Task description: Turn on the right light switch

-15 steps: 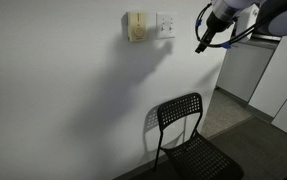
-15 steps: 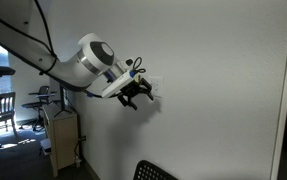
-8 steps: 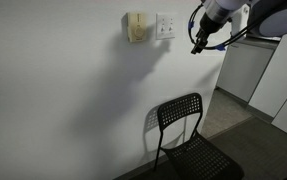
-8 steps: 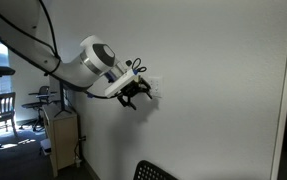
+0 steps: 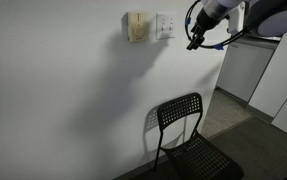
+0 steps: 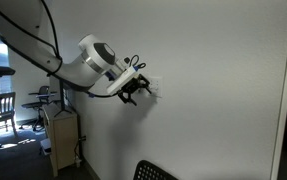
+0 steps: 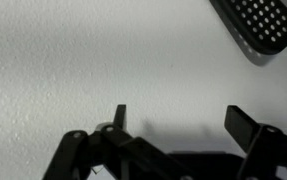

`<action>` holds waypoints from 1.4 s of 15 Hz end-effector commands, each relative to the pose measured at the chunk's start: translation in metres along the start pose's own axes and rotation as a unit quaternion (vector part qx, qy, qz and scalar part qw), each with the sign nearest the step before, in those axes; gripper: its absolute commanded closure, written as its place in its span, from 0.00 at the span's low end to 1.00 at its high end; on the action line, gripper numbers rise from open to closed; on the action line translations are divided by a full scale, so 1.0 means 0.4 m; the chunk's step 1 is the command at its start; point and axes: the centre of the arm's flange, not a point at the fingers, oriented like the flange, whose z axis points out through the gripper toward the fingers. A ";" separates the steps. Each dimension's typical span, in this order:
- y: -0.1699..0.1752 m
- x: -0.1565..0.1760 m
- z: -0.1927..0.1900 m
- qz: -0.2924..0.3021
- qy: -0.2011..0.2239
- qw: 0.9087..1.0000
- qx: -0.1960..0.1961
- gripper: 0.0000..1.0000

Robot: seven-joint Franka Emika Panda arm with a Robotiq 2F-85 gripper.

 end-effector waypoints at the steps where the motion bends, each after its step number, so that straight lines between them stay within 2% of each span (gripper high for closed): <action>1: 0.027 0.079 0.025 -0.035 0.017 0.999 -0.009 0.00; 6: 0.019 0.140 0.059 -0.075 -0.005 0.997 0.005 0.00; 11: 0.045 0.191 0.101 -0.092 0.021 0.996 -0.006 0.00; 18: 0.061 0.183 0.195 -0.083 0.009 0.996 0.013 0.00; 21: 0.073 0.181 0.194 -0.095 0.008 0.995 -0.013 0.00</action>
